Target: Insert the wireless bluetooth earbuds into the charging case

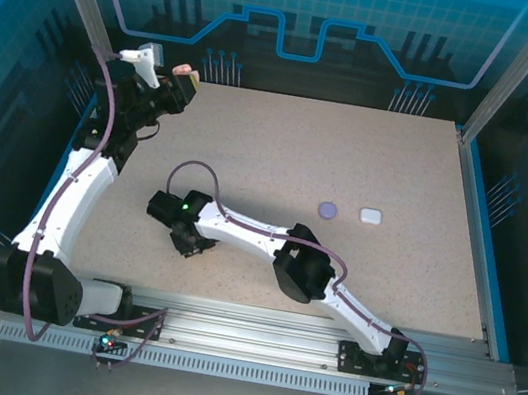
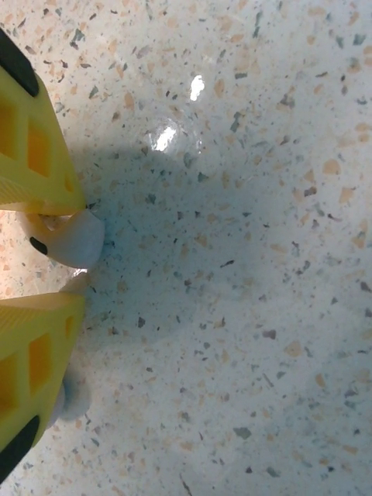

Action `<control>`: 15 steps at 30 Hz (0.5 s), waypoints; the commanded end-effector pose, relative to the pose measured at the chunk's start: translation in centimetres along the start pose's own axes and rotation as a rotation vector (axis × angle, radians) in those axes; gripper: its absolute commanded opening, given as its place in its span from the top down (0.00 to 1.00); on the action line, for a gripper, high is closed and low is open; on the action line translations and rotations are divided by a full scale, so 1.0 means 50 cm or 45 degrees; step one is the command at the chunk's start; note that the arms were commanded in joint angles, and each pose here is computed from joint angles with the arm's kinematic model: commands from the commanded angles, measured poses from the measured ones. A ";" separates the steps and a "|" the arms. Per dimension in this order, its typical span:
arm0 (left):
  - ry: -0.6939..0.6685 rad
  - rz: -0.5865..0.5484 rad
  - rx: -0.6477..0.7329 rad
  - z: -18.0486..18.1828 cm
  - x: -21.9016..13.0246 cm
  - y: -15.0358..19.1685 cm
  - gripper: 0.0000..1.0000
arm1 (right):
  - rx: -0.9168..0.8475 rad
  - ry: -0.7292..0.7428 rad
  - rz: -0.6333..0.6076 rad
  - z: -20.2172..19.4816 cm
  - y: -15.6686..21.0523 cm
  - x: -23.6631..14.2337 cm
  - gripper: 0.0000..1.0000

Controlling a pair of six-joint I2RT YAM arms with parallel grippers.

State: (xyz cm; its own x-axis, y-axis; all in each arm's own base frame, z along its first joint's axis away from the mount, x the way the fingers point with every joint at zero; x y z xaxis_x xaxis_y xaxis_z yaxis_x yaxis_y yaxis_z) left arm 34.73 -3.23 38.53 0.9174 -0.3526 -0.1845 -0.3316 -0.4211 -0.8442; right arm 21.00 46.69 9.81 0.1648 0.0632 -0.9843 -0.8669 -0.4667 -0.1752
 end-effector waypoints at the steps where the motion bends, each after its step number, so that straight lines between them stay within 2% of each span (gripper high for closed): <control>1: 0.033 -0.036 0.002 -0.005 -0.011 -0.008 1.00 | 0.184 0.026 0.063 -0.022 0.003 -0.001 0.68; 15: 0.050 -0.043 -0.018 -0.002 -0.008 -0.001 1.00 | 0.412 0.013 0.042 -0.027 -0.020 0.017 0.71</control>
State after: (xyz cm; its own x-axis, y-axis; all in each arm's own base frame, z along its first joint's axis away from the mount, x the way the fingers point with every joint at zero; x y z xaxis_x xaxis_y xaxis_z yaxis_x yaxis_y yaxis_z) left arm 34.80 -3.30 38.13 0.9155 -0.3597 -0.1801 -0.3359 -0.4372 -0.8342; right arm 21.45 46.52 9.83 0.1374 0.0680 -0.9882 -0.9604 -0.2351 -0.1497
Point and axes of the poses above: each hand's point on the last joint's axis, 136 mm out from that joint toward the fingers, its own x axis out along the fingers, its own z axis along the line the jaws close on, y = z × x, the point moved 8 cm from there along -x, back along the fingers, and after that the axes turned 4 degrees about x, right-handed, at the moved point
